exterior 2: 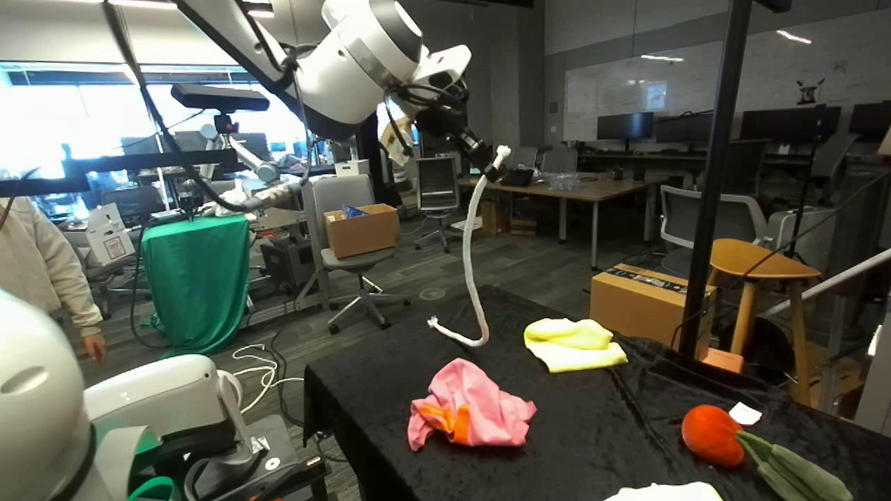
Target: Bunch up all the objects on the table
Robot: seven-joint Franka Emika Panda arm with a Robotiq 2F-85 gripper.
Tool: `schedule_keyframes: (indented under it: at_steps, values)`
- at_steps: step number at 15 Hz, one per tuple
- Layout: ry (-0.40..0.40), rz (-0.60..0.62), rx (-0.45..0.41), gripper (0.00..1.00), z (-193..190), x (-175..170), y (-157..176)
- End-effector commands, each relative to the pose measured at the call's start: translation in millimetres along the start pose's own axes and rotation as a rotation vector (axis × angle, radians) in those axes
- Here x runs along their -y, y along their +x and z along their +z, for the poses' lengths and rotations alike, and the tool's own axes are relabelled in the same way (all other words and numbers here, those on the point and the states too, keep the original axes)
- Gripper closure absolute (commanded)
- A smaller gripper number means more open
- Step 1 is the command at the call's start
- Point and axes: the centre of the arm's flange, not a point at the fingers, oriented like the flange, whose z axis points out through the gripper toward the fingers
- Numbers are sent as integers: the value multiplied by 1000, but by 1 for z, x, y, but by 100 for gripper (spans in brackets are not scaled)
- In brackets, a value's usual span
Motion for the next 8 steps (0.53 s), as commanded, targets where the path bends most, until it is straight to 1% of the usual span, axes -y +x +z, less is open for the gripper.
schedule_keyframes:
  at_steps: [1,4,8]
  values:
    - [-38,187,-67,96,-64,-65,-19]
    - [-87,307,-120,96,-95,-112,-29]
    - [-111,402,-159,96,-117,-147,-41]
